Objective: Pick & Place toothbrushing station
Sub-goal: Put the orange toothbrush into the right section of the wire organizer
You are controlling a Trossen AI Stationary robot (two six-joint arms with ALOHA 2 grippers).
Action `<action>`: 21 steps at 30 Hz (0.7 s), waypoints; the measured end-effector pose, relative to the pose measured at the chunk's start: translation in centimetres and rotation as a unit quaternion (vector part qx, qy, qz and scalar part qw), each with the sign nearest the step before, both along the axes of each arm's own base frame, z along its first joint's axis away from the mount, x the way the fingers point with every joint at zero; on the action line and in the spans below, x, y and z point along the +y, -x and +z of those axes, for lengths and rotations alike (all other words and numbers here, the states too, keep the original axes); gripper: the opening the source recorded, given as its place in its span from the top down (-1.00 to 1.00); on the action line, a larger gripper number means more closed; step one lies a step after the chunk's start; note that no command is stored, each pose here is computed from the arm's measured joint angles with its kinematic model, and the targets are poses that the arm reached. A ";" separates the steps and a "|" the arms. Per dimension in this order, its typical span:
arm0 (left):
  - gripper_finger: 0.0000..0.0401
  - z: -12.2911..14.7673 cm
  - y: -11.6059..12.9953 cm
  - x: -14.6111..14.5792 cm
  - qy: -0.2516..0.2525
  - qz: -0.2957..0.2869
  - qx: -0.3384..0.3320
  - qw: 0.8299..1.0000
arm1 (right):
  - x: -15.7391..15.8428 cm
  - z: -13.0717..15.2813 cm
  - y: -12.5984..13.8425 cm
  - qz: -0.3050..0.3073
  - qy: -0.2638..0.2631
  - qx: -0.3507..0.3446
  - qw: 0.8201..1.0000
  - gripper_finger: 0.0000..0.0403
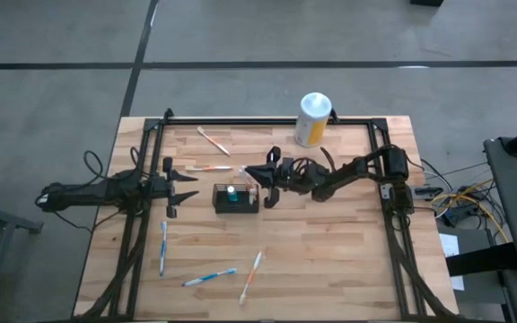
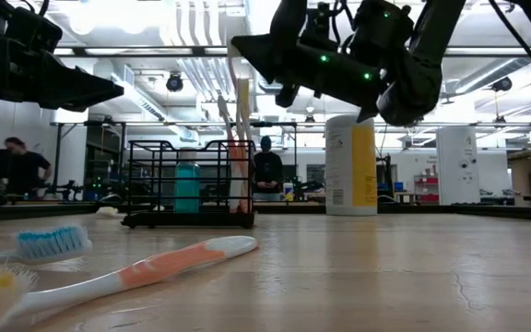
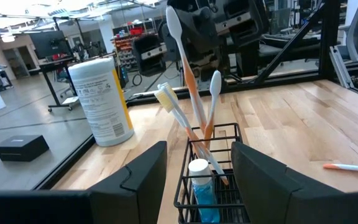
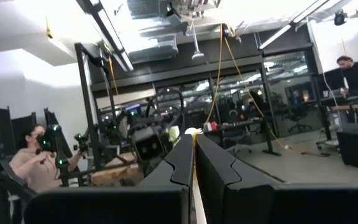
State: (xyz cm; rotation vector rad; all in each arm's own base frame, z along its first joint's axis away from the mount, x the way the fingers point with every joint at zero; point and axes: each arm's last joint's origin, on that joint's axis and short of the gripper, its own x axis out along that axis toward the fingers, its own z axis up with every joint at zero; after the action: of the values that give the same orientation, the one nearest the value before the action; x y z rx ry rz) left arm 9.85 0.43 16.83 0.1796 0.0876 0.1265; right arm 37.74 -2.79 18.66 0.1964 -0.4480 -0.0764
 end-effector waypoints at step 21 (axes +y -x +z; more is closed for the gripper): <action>0.07 0.0 0.0 0.0 0.000 0.000 0.000 1.000 | 0.0 -0.8 0.3 0.002 -0.004 0.026 1.000 0.96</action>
State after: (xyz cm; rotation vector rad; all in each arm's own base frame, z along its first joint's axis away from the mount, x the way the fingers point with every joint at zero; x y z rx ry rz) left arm 9.85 0.43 16.82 0.1800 0.0876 0.1266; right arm 37.45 -2.79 17.82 0.2036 -0.3959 -0.0797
